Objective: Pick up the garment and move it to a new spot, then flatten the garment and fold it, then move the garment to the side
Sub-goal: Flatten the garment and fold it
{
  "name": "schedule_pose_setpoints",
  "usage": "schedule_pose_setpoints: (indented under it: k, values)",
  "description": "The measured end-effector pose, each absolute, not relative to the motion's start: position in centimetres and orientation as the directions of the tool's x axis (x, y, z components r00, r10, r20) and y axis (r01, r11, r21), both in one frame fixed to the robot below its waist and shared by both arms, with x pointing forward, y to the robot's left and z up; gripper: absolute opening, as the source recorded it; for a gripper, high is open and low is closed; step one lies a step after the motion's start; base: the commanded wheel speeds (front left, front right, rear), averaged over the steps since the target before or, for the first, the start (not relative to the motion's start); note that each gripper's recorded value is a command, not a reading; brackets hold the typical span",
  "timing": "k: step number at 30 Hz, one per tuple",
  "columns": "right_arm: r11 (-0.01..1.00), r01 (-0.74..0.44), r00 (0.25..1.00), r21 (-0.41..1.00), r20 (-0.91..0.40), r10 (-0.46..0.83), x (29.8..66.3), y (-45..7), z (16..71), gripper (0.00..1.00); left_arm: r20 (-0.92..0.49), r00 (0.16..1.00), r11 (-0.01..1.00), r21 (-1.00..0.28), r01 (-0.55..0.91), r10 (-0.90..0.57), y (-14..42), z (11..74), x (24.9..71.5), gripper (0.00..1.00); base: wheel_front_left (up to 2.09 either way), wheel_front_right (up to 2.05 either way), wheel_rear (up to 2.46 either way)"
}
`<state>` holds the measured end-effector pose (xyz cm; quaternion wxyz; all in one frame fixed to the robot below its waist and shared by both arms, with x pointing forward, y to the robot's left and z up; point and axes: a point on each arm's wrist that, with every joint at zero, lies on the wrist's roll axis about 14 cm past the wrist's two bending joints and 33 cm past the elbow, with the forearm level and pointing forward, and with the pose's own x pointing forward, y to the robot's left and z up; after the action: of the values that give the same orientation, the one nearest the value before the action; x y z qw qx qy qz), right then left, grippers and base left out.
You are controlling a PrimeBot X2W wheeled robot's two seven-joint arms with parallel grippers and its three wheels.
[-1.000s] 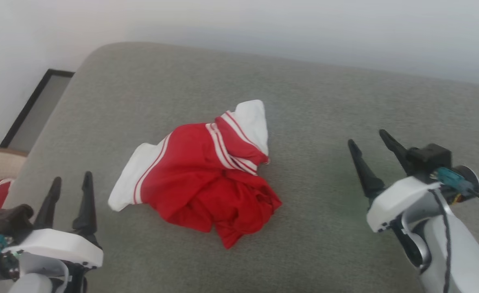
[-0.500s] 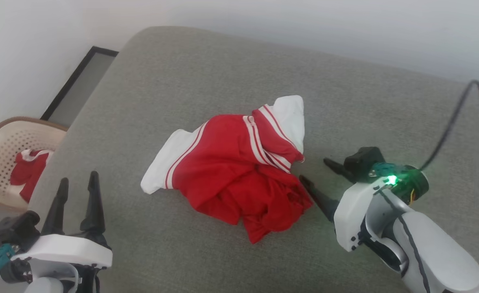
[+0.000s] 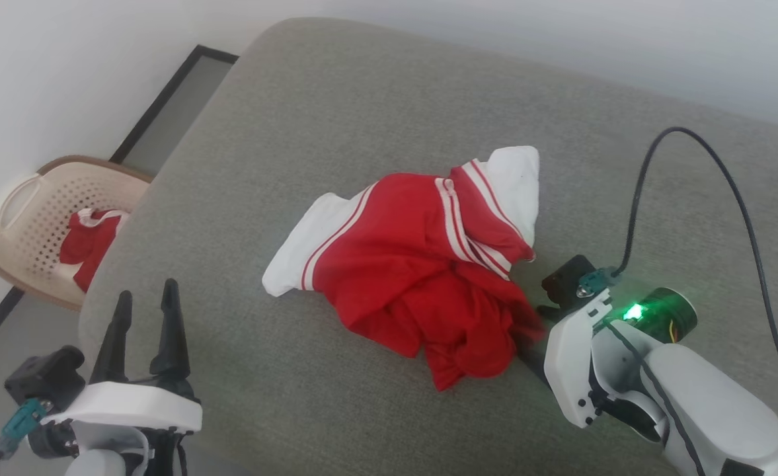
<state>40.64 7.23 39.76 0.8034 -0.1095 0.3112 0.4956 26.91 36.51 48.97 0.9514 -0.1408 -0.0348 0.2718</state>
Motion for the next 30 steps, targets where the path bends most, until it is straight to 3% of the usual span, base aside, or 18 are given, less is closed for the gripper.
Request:
schedule_pose_setpoints:
  k: [2, 3, 4, 5, 13, 30]
  values:
    - [0.479, -0.867, 0.295, 0.136, -0.634, 0.715, 40.5, 7.4, 39.0, 1.00, -0.008, 0.845, 0.807, -0.290, -0.514, 0.535, 36.6, 49.0, 26.8, 1.00, 0.00, 0.00, 0.00]
    - [0.468, -0.874, 0.286, 0.129, -0.642, 0.711, 40.5, 7.6, 38.9, 0.76, -0.006, 0.843, 0.808, -0.284, -0.517, 0.538, 36.7, 49.0, 26.8, 1.00, 0.00, 0.00, 0.00]
    - [0.467, -0.875, 0.285, 0.127, -0.645, 0.709, 40.6, 7.7, 38.8, 0.20, -0.003, 0.842, 0.807, -0.280, -0.519, 0.540, 36.8, 49.1, 26.7, 1.00, 0.00, 0.00, 0.00]
    - [0.465, -0.876, 0.283, 0.126, -0.646, 0.709, 40.7, 7.8, 38.7, 0.00, -0.003, 0.838, 0.804, -0.282, -0.524, 0.545, 36.9, 49.1, 26.6, 1.00, 0.00, 0.00, 0.00]
    - [0.482, -0.870, 0.315, 0.103, -0.635, 0.705, 41.6, 7.2, 38.8, 0.00, 0.000, 0.833, 0.799, -0.283, -0.530, 0.553, 37.0, 49.0, 26.7, 1.00, 0.00, 0.00, 0.00]
    - [0.704, -0.710, 0.554, 0.016, -0.605, 0.572, 46.5, -2.8, 41.1, 0.00, 0.058, 0.892, 0.869, -0.260, -0.420, 0.448, 35.2, 50.4, 30.9, 1.00, 0.00, 0.00, 0.00]
